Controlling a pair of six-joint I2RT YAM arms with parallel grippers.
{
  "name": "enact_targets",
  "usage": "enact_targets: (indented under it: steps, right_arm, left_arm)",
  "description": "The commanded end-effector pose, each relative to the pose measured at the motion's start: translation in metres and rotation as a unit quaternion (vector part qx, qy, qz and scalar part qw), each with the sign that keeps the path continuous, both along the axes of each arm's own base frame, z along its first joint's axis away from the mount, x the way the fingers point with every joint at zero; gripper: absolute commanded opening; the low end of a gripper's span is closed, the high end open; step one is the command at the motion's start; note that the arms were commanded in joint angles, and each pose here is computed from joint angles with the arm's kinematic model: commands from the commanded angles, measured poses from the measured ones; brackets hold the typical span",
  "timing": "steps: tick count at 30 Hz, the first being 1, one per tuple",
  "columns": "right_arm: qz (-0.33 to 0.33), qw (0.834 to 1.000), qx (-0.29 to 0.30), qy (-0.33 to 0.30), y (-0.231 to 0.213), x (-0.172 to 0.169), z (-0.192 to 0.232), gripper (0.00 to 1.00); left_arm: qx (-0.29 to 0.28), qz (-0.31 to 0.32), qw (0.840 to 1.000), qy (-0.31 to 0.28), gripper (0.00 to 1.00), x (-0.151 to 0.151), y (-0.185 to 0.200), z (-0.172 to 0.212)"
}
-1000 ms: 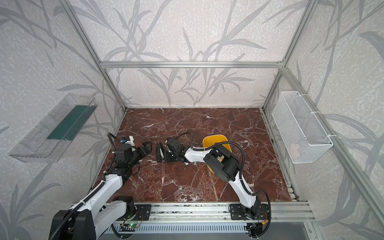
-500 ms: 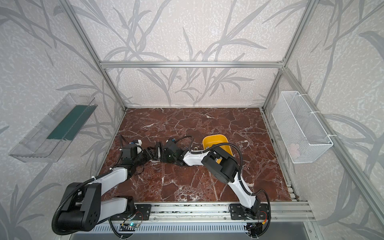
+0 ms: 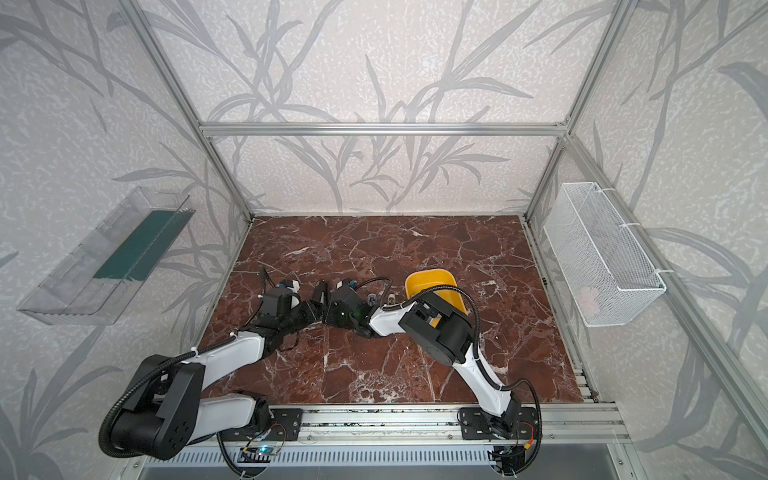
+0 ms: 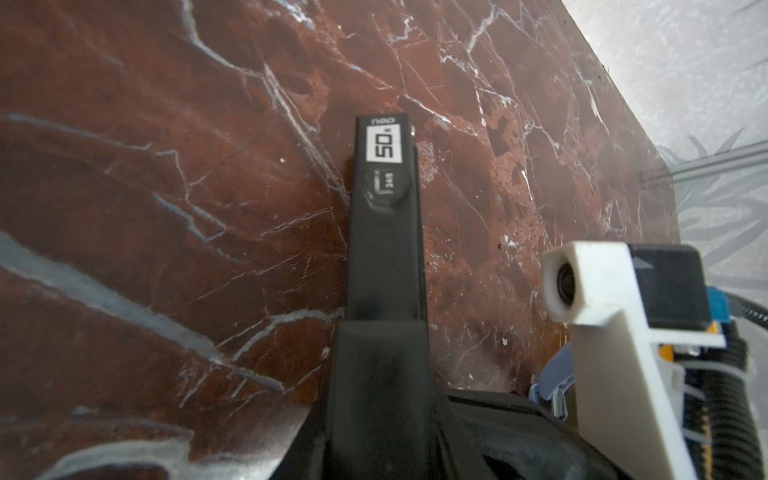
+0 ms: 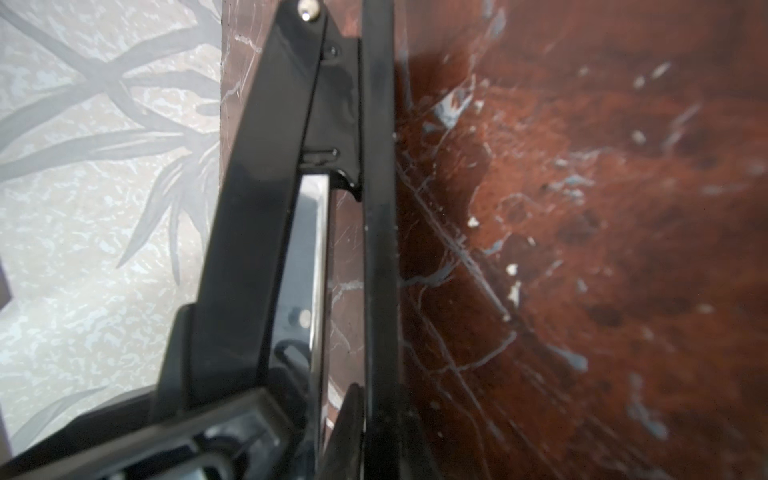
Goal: Load the staples into the stapler
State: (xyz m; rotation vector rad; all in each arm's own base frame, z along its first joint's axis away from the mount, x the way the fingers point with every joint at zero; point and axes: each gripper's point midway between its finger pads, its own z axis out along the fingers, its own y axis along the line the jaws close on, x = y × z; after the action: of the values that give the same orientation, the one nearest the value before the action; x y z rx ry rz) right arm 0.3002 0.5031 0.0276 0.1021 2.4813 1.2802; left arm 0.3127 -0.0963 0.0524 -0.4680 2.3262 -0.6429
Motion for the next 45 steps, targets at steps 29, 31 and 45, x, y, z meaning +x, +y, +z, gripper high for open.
enact_targets:
  steps: [29,31,45]
  right_arm:
    - [0.014,0.996,0.027,-0.079,-0.043,-0.024,0.027,0.37]
    - [0.012,0.995,0.017,-0.093,-0.048,-0.024,0.036,0.37]
    - [0.035,0.98,-0.033,-0.191,-0.055,-0.014,0.085,0.31]
  left_arm:
    - [0.165,-0.017,0.986,0.001,0.36,0.015,-0.015,0.011]
    - [0.159,-0.025,0.987,-0.002,0.47,0.015,-0.019,0.015]
    - [0.17,0.042,0.978,-0.11,0.83,0.006,0.015,0.106]
